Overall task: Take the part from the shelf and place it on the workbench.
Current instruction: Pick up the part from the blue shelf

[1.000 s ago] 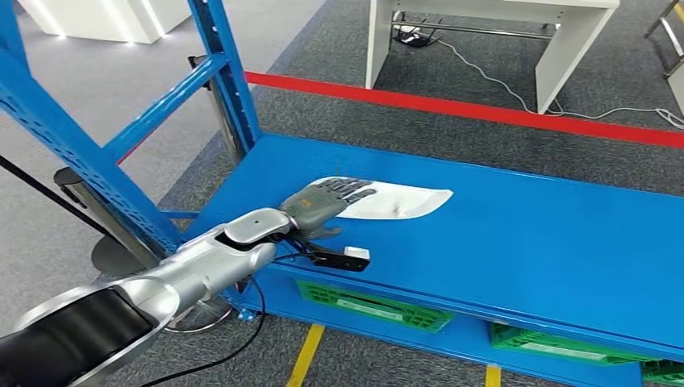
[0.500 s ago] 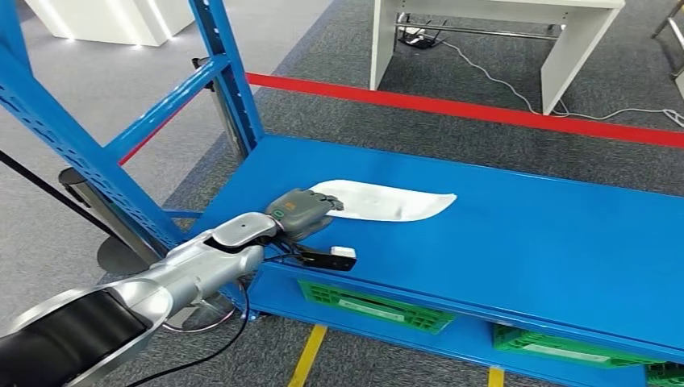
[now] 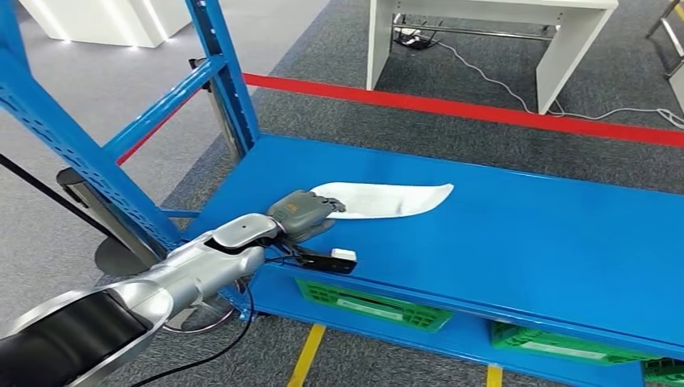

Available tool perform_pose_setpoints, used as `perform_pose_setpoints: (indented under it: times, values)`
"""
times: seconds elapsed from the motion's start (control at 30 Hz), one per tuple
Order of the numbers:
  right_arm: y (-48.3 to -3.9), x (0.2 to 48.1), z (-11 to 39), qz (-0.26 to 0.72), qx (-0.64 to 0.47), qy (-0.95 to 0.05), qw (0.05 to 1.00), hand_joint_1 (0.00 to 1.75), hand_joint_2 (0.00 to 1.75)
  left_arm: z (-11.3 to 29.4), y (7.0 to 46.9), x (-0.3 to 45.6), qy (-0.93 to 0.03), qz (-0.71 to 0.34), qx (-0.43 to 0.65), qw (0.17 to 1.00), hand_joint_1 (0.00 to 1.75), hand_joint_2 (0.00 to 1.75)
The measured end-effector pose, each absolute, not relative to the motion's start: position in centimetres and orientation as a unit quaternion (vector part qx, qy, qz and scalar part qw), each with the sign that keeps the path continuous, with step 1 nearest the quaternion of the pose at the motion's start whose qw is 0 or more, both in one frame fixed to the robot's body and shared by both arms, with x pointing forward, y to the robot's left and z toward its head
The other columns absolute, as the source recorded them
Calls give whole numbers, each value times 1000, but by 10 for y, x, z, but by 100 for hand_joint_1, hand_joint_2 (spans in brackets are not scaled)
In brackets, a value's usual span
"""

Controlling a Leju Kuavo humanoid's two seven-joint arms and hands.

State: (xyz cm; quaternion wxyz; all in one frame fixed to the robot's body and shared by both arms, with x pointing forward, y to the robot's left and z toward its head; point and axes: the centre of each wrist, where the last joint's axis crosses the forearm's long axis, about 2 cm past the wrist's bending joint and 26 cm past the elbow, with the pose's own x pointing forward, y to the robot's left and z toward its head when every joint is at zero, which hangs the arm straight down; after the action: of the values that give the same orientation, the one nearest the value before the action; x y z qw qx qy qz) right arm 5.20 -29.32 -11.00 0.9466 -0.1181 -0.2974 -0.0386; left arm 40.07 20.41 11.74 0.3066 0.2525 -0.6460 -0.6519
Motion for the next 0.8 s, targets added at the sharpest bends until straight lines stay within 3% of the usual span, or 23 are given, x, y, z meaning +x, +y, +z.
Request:
perform_pose_setpoints:
  times: [0.5, 0.8]
  values:
    - [-297, 52, -110, -38, -121, -297, 946, 0, 0, 118, 203, 401, -644, -654, 248, 309, 175, 175]
    - [-297, 51, -110, -33, -120, -295, 947, 0, 0, 126, 204, 408, -662, -635, 184, 355, 175, 175]
